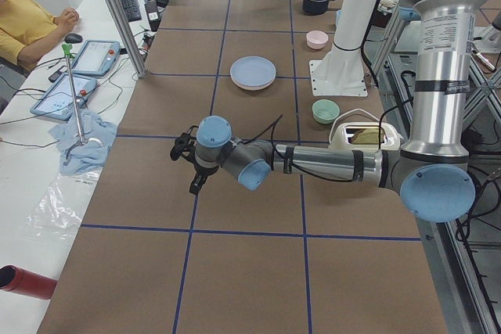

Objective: Stack three plates with pink and blue

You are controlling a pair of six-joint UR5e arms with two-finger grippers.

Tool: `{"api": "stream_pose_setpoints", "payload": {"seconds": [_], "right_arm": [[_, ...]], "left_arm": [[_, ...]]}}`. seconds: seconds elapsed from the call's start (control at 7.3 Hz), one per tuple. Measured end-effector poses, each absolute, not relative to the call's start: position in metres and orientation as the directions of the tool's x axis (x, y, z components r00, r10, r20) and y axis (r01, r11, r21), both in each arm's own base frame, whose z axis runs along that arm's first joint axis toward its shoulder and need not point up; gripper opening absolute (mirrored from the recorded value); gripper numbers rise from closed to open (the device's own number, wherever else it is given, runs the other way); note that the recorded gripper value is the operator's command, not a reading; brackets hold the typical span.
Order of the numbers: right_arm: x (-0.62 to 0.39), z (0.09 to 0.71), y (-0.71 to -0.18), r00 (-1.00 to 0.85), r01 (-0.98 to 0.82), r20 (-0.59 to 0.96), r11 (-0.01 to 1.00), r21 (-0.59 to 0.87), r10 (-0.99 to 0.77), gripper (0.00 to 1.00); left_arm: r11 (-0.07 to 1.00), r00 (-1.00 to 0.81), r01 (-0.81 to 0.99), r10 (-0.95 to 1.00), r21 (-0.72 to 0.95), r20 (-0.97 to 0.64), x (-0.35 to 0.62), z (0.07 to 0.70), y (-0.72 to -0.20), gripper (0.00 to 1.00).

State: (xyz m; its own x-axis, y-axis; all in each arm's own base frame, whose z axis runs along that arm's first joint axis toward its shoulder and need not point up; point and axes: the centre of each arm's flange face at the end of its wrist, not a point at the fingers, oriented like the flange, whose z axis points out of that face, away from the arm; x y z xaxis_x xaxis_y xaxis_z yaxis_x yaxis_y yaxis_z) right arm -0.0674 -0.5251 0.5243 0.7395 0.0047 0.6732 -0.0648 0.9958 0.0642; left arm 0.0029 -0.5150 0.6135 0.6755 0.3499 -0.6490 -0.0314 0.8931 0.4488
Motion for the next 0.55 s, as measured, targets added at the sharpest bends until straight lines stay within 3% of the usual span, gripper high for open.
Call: {"api": "stream_pose_setpoints", "payload": {"seconds": [0.55], "right_arm": [[0.024,0.595,-0.506,0.7,-0.033,0.714,0.999,0.009,0.017,1.0]], "left_arm": [[0.905,0.716,-0.015,0.306,0.425,-0.627,-0.064,0.636,-0.523,1.0]]}}
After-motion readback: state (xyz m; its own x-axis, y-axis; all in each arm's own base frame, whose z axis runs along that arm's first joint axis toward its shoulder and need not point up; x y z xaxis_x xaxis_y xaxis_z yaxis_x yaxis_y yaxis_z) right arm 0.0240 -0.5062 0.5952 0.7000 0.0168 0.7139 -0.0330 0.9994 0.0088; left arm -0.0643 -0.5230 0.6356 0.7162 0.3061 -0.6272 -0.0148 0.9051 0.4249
